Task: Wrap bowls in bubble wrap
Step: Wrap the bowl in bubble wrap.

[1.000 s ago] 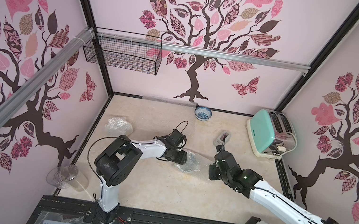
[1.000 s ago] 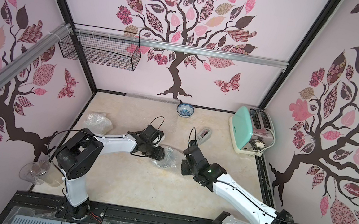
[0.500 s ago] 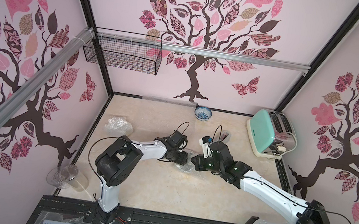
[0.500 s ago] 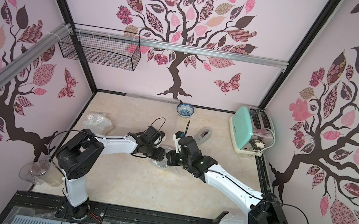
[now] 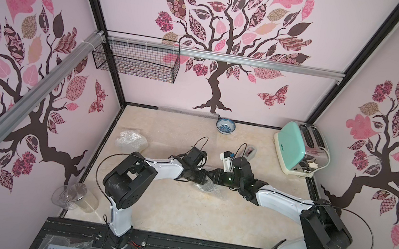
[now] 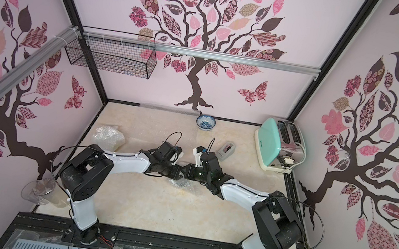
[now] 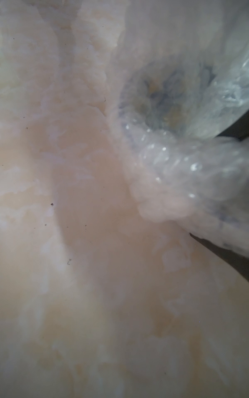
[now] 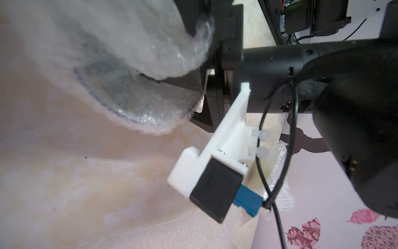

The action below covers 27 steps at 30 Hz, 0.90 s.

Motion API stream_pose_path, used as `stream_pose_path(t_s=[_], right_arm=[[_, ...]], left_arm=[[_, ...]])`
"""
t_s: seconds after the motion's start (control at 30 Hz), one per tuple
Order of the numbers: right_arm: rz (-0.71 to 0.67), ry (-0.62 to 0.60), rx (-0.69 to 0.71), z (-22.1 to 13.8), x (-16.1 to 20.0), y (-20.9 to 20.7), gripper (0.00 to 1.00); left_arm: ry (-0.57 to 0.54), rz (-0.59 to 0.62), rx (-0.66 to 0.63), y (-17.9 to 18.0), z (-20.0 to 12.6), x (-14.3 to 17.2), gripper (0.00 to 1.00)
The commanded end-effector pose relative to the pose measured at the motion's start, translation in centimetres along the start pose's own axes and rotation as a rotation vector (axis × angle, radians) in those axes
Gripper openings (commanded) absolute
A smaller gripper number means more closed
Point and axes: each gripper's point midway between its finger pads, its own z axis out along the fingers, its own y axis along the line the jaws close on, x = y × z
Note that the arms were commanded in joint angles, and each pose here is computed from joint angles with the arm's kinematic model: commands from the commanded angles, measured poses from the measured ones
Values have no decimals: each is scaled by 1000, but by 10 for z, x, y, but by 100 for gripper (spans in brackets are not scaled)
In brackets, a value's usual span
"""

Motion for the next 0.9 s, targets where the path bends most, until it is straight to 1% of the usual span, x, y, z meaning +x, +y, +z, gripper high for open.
stream_pose_path(t_s=[0.0, 0.03, 0.07, 0.1, 0.13, 0.2, 0.27, 0.3, 0.37, 0.43, 0.47, 0.6, 0.67, 0.7, 0.73, 0.8, 0.87], right_arm=[[-88, -21, -85, -16, -18, 37, 11], [-119, -20, -89, -22, -21, 43, 18], [-165, -25, -93, -31, -24, 51, 29], [-208, -32, -92, -41, -26, 58, 42], [-255, -45, -96, -52, -29, 64, 53], [-327, -90, -87, -74, -33, 73, 65], [-373, -168, -45, -96, -40, 73, 69], [-370, -220, 8, -107, -45, 65, 69], [-308, -318, 190, -126, -59, 30, 65], [-203, -363, 384, -141, -61, -19, 60], [-157, -380, 451, -148, -60, -38, 59], [-5, -422, 621, -164, -44, -99, 56], [83, -410, 652, -167, -36, -125, 56], [128, -404, 641, -167, -33, -136, 55], [176, -385, 619, -164, -29, -146, 53], [215, -325, 594, -155, -20, -157, 45], [194, -234, 517, -137, -12, -150, 30]], left_arm=[[102, -22, -27, 9, 6, 32, 50], [104, -24, -31, 10, 6, 32, 49], [104, -23, -34, 11, 6, 32, 49], [106, -23, -35, 11, 7, 33, 49], [109, -25, -37, 12, 7, 34, 49], [110, -22, -35, 12, 7, 34, 49], [109, -22, -36, 12, 7, 33, 48], [108, -21, -36, 12, 7, 33, 48], [110, -20, -37, 13, 7, 33, 48], [111, -21, -38, 13, 7, 33, 48], [109, -20, -37, 13, 7, 32, 48], [111, -20, -38, 14, 7, 33, 48], [113, -21, -39, 15, 7, 34, 47], [111, -21, -38, 15, 7, 33, 47], [112, -20, -38, 15, 7, 34, 47], [111, -20, -39, 16, 7, 33, 47], [112, -19, -38, 15, 7, 33, 47]])
